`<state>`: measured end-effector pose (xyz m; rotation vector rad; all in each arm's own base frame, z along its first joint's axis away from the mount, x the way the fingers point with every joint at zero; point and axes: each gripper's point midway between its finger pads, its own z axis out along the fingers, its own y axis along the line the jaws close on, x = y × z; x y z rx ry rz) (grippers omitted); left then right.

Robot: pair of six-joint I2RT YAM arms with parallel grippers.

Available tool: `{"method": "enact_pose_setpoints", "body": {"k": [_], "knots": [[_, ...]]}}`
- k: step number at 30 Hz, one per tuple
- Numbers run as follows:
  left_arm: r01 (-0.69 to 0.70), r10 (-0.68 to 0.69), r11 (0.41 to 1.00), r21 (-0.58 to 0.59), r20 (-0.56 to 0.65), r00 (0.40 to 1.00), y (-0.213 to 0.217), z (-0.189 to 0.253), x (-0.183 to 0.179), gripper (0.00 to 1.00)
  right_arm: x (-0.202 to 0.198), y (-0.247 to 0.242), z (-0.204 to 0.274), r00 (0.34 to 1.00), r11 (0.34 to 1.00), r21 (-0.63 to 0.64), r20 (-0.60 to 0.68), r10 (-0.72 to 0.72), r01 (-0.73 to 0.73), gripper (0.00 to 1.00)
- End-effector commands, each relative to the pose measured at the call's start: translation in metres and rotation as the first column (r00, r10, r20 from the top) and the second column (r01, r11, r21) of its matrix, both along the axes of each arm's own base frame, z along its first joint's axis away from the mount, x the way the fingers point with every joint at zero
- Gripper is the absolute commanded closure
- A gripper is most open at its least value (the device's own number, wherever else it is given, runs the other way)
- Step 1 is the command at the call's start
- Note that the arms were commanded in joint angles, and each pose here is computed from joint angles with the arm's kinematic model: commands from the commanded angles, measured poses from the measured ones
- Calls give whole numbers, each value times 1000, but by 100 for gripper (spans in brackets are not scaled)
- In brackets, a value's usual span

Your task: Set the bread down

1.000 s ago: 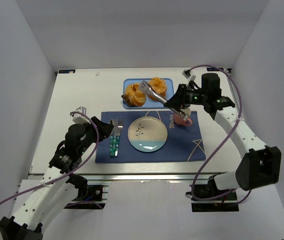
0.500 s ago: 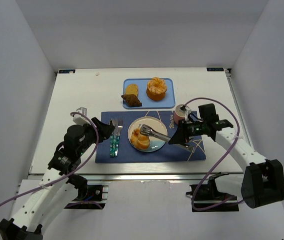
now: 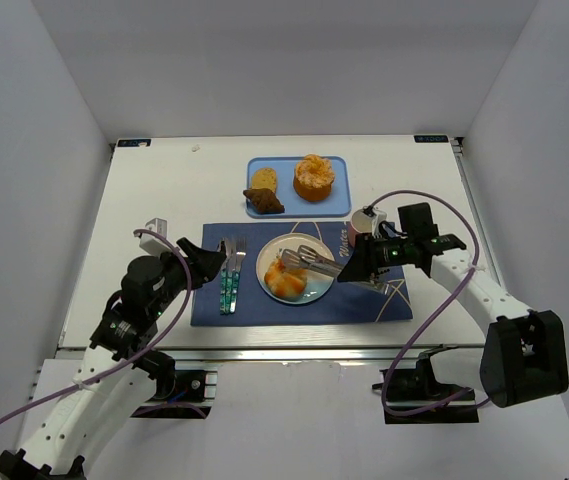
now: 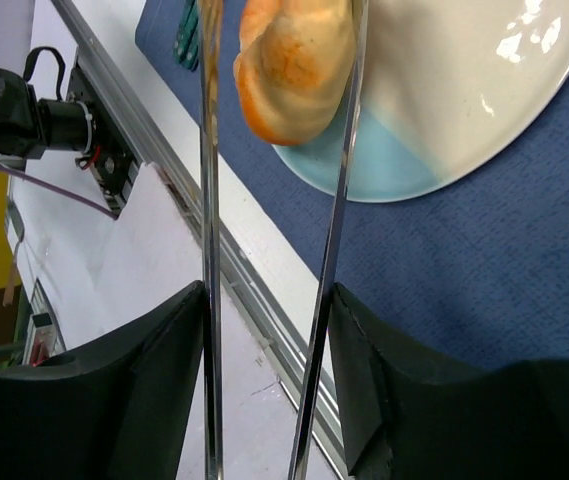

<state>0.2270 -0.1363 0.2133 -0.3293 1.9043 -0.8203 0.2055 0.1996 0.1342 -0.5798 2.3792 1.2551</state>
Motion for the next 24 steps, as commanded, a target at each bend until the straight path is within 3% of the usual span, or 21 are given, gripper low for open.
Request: {"method": "enact_pose_setpoints", "body": {"k": [1, 8, 15, 24], "knots": [[-17, 17, 1000, 7, -7, 1000, 3, -1, 0, 38, 18, 4, 31, 993, 999, 44, 120, -10, 4, 44], [-12, 12, 1000, 6, -6, 1000, 2, -1, 1, 38, 44, 6, 52, 969, 999, 45, 246, -20, 9, 46], [-15, 15, 1000, 8, -8, 1000, 2, -3, 1, 38, 81, 18, 72, 955, 996, 86, 293, -49, 25, 50], [-4, 5, 1000, 14, -23, 1000, -2, -6, 6, 38, 178, 54, 71, 954, 954, 148, 112, -277, 260, 54]]}}
